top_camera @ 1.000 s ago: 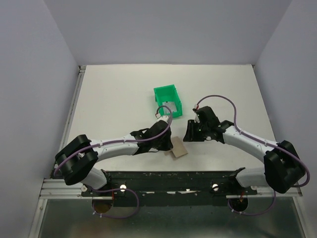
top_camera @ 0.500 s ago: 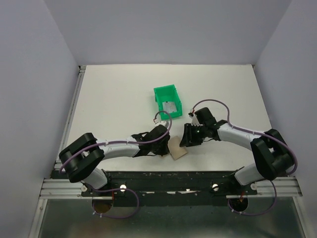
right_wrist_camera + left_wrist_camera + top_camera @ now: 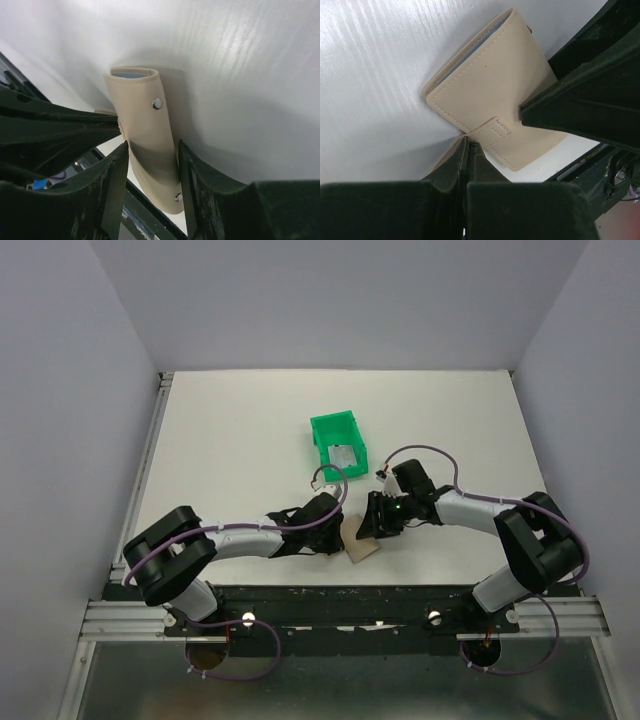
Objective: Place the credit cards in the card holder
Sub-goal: Close the card holder at the center of the board.
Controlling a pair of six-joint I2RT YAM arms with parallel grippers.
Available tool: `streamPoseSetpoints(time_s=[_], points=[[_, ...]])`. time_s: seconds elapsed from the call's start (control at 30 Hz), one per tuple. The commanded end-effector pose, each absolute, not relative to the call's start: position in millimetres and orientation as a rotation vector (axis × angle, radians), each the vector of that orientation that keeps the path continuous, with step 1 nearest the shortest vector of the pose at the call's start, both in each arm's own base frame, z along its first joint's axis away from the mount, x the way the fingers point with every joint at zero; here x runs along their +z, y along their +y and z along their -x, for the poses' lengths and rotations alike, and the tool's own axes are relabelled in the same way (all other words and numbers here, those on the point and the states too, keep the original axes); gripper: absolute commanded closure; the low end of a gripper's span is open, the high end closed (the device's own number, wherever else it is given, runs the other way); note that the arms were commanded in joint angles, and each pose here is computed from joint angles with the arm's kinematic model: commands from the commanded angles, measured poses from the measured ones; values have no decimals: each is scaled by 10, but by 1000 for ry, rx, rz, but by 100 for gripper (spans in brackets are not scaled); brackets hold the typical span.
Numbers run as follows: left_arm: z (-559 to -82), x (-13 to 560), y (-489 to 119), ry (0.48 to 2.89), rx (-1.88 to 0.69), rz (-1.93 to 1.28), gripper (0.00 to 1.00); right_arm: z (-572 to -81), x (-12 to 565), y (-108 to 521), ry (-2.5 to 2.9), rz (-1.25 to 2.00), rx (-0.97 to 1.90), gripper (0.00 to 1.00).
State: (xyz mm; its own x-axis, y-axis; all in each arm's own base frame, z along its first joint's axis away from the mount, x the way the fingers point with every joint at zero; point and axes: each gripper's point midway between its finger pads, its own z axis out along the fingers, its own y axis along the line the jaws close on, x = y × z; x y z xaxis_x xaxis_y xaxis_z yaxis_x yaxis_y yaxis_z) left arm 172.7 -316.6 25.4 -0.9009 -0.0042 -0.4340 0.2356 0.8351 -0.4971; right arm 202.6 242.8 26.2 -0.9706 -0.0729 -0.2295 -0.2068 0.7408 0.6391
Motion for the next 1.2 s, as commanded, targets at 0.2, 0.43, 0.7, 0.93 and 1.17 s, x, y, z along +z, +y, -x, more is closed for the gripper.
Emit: streamPoseSetpoints(time_s=[0.2,0.43,0.7,0.93,1.17], points=[[-1627,113,-3129,2637,-771,-183,100,-1901,401,2552,2680,264,1241,71],[-1813,578,-3023,2501,-737,-138,96,-2059,683,2209,2678,260,889,92],[-1984,1078,-2817,2376,-658,-128,72,-2158,1134,1433,2691,227,286,95],[-1952,1058,-2764,2370,-667,-114,70,-2107,1159,1123,2722,263,-142,95],[-1900,977,-2686,2386,-657,-96,70,-2027,868,1398,2662,322,-298,92]])
